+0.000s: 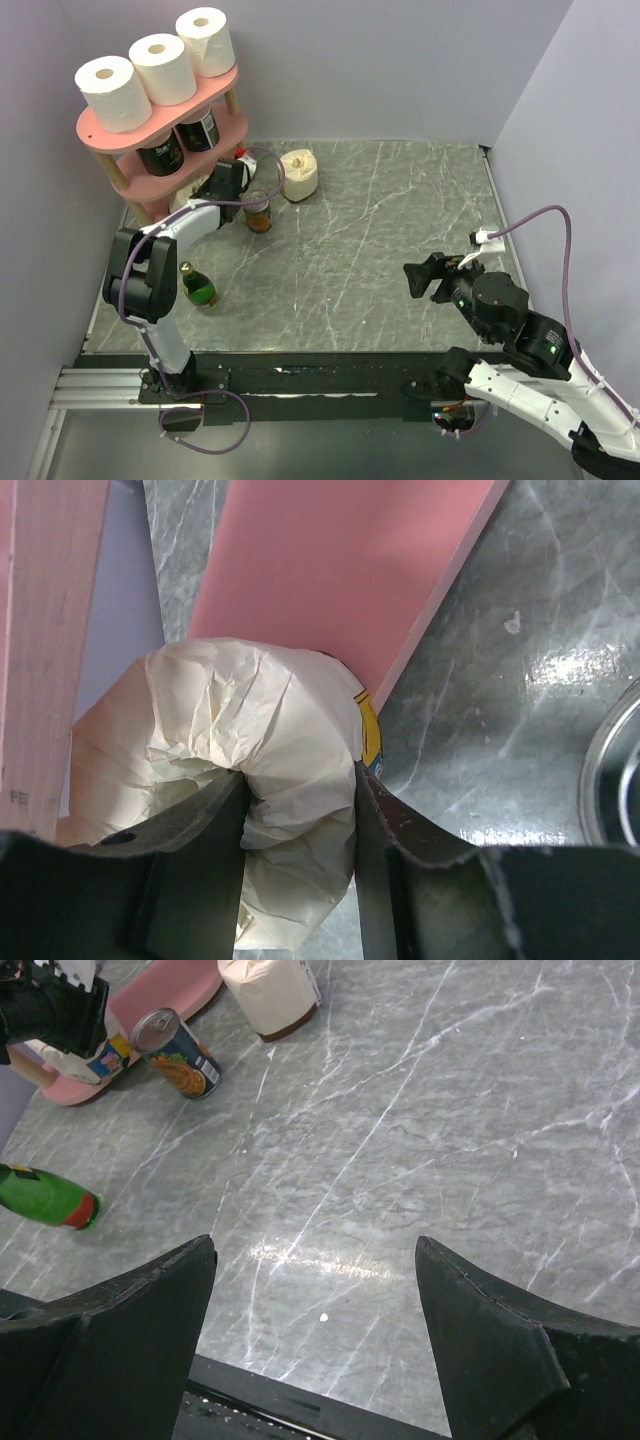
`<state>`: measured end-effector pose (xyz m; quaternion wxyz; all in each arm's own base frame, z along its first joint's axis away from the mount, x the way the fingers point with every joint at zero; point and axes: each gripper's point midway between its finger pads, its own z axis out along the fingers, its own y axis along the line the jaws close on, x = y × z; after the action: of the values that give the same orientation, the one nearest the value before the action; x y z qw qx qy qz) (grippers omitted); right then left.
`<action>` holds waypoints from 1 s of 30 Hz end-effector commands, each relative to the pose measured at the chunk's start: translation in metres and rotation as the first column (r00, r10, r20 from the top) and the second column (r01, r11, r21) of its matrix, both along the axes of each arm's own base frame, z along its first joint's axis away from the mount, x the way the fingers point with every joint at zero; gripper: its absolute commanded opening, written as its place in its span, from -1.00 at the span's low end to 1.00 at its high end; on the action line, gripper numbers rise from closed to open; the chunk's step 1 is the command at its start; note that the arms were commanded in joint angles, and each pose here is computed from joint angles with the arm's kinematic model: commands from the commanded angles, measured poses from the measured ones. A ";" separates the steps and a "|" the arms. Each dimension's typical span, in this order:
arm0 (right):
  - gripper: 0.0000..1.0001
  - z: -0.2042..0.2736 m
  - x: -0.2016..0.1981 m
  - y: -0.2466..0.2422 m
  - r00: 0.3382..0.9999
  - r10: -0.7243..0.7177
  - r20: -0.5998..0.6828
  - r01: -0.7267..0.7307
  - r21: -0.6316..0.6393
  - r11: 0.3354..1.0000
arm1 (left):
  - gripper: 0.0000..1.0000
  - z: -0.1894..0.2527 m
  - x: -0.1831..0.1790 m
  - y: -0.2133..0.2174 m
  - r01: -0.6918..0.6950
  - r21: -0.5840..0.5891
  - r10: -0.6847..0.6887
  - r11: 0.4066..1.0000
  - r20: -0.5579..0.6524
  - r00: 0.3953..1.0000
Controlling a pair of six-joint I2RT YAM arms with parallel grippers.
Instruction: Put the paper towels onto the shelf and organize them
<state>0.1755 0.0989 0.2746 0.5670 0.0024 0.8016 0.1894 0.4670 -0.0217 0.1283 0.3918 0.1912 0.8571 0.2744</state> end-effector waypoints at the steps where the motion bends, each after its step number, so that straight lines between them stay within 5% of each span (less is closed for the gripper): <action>1: 0.75 0.020 0.003 -0.004 0.999 -0.030 0.038 0.028 0.031 0.999 | -0.04 0.032 0.023 0.003 -0.005 0.019 0.003 1.000 0.113 0.994; 10: 0.75 0.026 0.002 -0.003 0.999 -0.021 0.046 0.019 0.038 0.999 | 0.26 0.052 0.022 0.015 -0.060 0.053 0.051 0.997 0.158 0.986; 30: 0.76 0.026 -0.006 -0.003 0.999 0.012 0.045 -0.015 0.069 0.998 | 0.31 0.088 -0.002 -0.023 0.002 0.030 -0.007 1.000 0.161 0.987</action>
<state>0.1728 0.1003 0.2850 0.5704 0.0016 0.7956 0.2042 0.4684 -0.0415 0.1795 0.4275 0.2025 0.8279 0.3013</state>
